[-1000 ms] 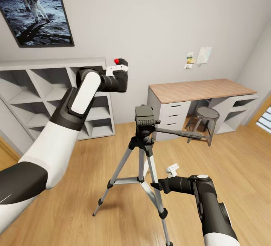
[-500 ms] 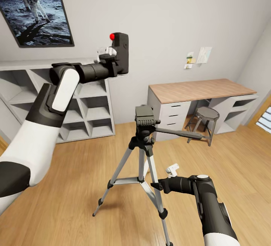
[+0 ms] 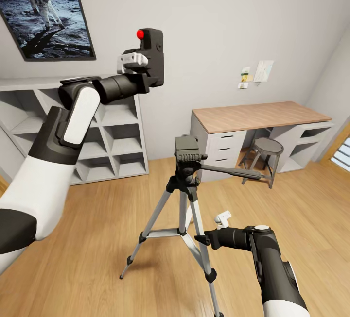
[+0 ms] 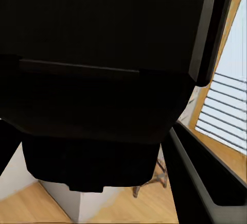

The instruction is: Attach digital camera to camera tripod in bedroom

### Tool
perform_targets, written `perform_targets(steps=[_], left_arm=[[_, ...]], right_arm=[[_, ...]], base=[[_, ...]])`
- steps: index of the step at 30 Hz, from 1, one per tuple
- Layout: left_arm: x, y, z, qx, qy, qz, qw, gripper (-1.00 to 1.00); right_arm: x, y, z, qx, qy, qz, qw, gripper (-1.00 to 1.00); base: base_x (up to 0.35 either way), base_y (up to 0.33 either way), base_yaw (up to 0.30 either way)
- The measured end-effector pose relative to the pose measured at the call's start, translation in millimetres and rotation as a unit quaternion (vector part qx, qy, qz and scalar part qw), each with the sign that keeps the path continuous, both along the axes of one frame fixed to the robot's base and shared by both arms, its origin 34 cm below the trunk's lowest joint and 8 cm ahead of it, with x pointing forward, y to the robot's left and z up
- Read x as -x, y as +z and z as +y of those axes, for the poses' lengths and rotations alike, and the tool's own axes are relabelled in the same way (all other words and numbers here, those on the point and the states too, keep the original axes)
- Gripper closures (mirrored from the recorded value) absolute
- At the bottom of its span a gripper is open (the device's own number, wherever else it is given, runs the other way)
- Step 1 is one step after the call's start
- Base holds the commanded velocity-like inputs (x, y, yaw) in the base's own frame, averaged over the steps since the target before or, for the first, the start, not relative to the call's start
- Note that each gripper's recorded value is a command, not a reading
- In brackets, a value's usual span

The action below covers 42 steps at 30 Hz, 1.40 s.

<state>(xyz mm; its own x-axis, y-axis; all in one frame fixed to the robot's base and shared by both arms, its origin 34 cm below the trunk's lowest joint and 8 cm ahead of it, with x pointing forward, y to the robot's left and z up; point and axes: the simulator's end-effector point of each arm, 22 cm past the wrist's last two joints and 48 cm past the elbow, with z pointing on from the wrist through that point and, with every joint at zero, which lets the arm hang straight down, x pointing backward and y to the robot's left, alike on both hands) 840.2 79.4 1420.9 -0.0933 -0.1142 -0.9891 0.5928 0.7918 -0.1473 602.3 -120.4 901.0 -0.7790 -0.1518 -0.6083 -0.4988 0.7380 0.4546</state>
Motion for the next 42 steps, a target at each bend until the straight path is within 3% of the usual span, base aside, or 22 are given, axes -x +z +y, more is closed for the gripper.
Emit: perform_targets(steps=[3,5,7,8,13,17,20,22,23,25,26,28,30,31,36,39,42], left_arm=[[12,-10,-10,-0.008,-0.040,0.025,0.9988,1.00],[47,-6,-26,-0.023,-0.144,0.050,0.9881,1.00],[57,7,-23,-0.032,-0.170,0.046,0.9839,1.00],[68,32,-14,-0.043,-0.194,0.036,0.9794,1.00],[78,67,-11,-0.051,-0.220,0.026,0.9739,1.00],[87,66,-34,-0.099,-0.256,0.039,0.9609,1.00],[96,45,-57,-0.163,-0.283,0.064,0.9430,1.00],[102,36,-64,-0.188,-0.301,0.080,0.9315,1.00],[105,33,-66,-0.194,-0.307,0.085,0.9278,1.00],[117,25,-72,-0.203,-0.337,0.103,0.9135,1.00],[133,2,-81,-0.219,-0.367,0.132,0.8943,1.00],[135,-20,-82,-0.242,-0.371,0.151,0.8839,1.00],[136,-33,-78,-0.253,-0.370,0.162,0.8792,1.00],[129,-42,-61,-0.267,-0.354,0.167,0.8807,1.00],[125,-43,-35,-0.286,-0.328,0.154,0.8872,1.00],[110,-40,-10,-0.304,-0.284,0.136,0.8993,1.00],[104,-27,3,-0.302,-0.262,0.118,0.9089,1.00]], right_arm=[[0,0,0,0.000,0.000,0.000,1.0000,1.00],[0,0,0,0.000,0.000,0.000,1.0000,1.00],[0,0,0,0.000,0.001,-0.001,1.0000,1.00],[0,0,0,0.000,0.001,-0.001,1.0000,1.00],[0,0,0,0.000,0.001,0.000,1.0000,1.00],[0,0,0,0.000,0.001,-0.001,1.0000,1.00],[0,0,0,0.000,0.001,-0.001,1.0000,1.00],[0,0,0,0.000,0.001,-0.001,1.0000,1.00],[0,0,0,0.000,0.001,-0.001,1.0000,1.00],[0,0,0,0.000,0.001,-0.001,1.0000,1.00],[0,0,0,0.000,0.001,-0.001,1.0000,1.00],[0,0,0,0.001,0.000,-0.001,1.0000,1.00],[0,0,0,0.001,0.000,-0.001,1.0000,1.00],[0,0,0,0.001,0.000,-0.001,1.0000,1.00],[0,0,0,0.001,0.001,-0.001,1.0000,1.00],[0,0,0,0.001,0.002,-0.002,1.0000,1.00],[0,0,0,0.001,0.002,-0.002,1.0000,1.00]], base=[[0.001,0.000,0.000],[0.000,0.000,0.000],[0.000,0.000,0.000],[0.000,0.000,0.000],[0.000,0.000,0.000],[0.000,0.000,0.000],[0.000,0.000,0.000],[0.000,0.000,0.000],[0.000,0.000,0.000],[0.000,0.000,0.000],[0.000,0.000,0.000],[0.000,0.000,0.000],[0.000,0.000,0.000],[0.000,0.000,0.000],[0.000,0.000,0.000],[0.000,0.000,0.000],[0.000,0.000,0.000]])
